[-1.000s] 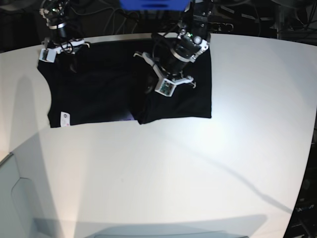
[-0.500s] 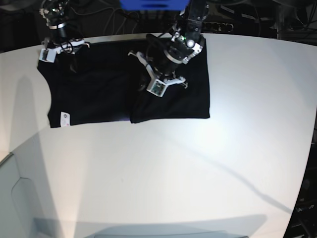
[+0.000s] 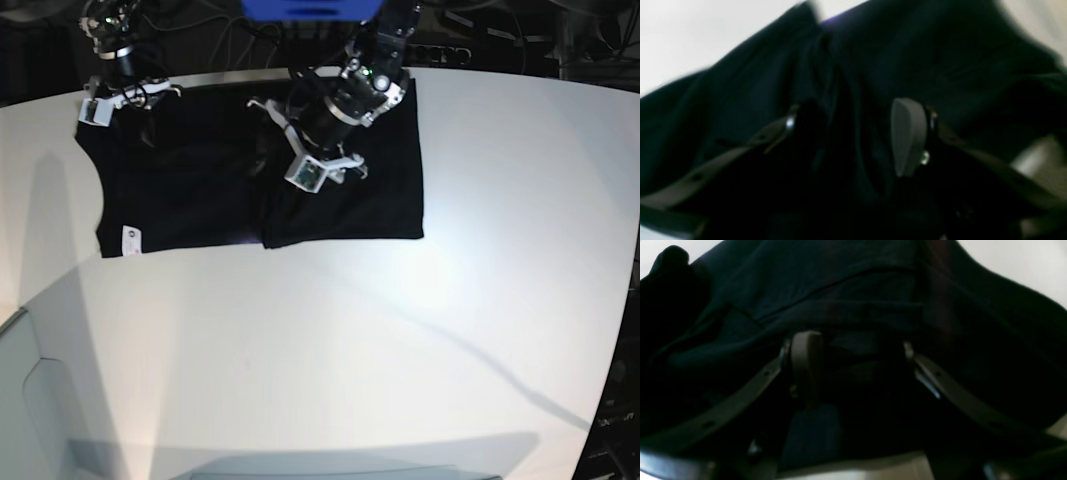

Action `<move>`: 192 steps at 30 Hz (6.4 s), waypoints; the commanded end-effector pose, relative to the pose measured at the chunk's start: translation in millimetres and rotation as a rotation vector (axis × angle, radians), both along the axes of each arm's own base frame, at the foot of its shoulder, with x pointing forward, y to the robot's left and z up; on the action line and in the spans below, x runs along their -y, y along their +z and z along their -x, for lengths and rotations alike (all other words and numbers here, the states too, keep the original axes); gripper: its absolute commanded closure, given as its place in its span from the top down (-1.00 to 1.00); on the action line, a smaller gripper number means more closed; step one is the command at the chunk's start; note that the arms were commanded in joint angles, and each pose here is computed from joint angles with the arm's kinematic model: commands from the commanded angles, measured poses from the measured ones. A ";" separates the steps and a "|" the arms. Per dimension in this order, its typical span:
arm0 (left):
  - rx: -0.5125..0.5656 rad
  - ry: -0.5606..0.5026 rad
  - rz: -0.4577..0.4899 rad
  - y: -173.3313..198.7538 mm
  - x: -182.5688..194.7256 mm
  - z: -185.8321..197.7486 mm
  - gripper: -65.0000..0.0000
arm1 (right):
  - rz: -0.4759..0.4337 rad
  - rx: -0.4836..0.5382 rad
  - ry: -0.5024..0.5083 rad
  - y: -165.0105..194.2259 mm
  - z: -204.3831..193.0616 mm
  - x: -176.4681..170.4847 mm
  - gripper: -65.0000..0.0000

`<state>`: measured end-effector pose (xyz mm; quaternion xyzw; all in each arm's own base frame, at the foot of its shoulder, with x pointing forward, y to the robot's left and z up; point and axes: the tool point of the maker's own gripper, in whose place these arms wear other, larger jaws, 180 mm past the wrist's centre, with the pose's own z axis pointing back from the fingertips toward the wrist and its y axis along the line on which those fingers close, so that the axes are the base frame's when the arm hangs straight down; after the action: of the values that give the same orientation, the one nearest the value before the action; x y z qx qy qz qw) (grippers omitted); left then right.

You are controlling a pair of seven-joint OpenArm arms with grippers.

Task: Fold the T-shirt properly
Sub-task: 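Fold the held end over toward the right gripper with the left gripper, then release the folded end and raise the left gripper away, then grasp the shirt's end near the right gripper with both grippers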

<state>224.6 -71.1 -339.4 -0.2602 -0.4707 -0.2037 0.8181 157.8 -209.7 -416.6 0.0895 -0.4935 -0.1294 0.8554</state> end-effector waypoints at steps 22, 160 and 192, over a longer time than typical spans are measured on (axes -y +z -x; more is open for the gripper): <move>-0.045 0.327 0.079 -10.3 -148.2 -22.0 0.04 | 0.008 -0.059 0.040 -8.7 7.8 -5.7 -0.04; -0.062 0.679 0.117 11.5 -343.8 15.9 0.04 | 0.304 -0.261 0.159 -14.7 -64.3 37.0 -1.00; -0.347 0.452 0.265 -85.2 -216.1 -21.2 -0.94 | 0.409 0.052 0.403 92.3 -92.8 -71.8 -1.00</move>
<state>245.2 140.7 -422.5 -0.2970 -0.3970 0.0987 0.8628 245.4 -142.3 -338.2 0.0084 -0.4791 0.1407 0.8664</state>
